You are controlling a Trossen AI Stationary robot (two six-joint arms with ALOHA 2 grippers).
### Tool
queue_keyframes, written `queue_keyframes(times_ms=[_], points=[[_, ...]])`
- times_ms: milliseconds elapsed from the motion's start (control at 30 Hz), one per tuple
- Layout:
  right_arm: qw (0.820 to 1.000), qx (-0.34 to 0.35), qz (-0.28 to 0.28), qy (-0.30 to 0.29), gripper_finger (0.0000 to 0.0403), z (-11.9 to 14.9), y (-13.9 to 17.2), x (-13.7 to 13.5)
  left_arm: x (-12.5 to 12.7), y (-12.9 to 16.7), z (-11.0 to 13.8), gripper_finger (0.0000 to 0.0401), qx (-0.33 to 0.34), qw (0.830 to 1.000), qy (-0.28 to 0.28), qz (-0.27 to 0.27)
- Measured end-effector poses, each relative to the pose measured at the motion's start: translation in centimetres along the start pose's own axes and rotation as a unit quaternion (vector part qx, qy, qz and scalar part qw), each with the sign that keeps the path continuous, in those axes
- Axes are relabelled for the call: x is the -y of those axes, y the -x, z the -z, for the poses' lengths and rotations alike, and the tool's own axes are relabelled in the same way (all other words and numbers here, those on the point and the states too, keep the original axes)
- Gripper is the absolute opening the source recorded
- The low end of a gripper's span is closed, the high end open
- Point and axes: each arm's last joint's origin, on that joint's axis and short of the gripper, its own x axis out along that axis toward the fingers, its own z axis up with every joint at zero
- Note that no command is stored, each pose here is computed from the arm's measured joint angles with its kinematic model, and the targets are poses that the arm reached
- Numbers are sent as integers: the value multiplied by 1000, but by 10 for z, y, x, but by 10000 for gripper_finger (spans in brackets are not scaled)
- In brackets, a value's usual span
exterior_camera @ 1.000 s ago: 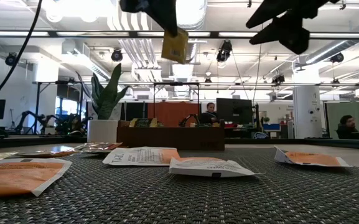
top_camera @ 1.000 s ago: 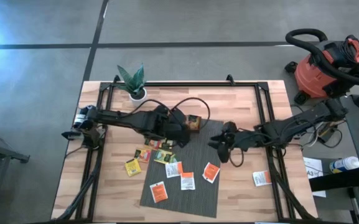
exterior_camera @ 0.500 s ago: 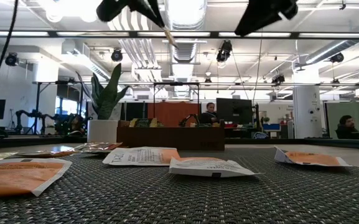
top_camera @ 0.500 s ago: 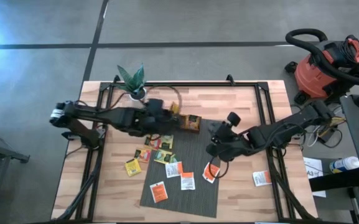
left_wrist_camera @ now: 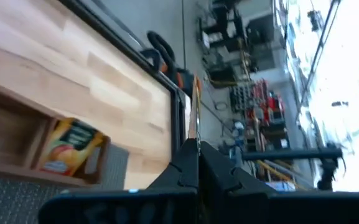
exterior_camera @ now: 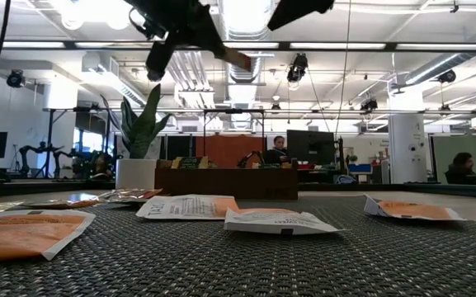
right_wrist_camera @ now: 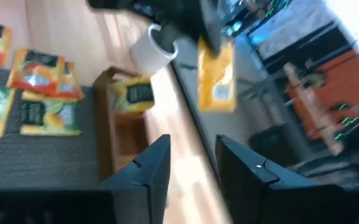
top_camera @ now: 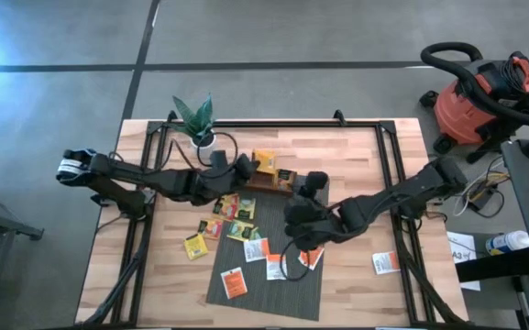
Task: Pick & Place Tea
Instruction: Put the orange tea bag into the right compartment of the wooden organizer
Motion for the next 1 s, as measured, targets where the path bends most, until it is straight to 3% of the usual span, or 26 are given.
queue_keyframes(times_ms=[67, 233, 500, 700, 1000], points=[[1000, -2, 3, 30, 136, -4, -1, -2, -2, -2, -1, 0, 20, 1000, 14, 0], [999, 7, -12, 42, 164, -16, -3, 1, -3, -6, -8, 0, 43, 999, 33, -1], [997, 6, -17, 72, 208, -21, -8, 10, 16, -7, -9, 0, 2, 996, 24, 80], [987, 11, 55, 153, 215, -26, -8, 13, 3, -9, -6, 0, -26, 996, 40, 81], [981, 24, 63, 179, 215, -33, -8, 14, -2, -9, -7, 0, -53, 986, 93, 127]])
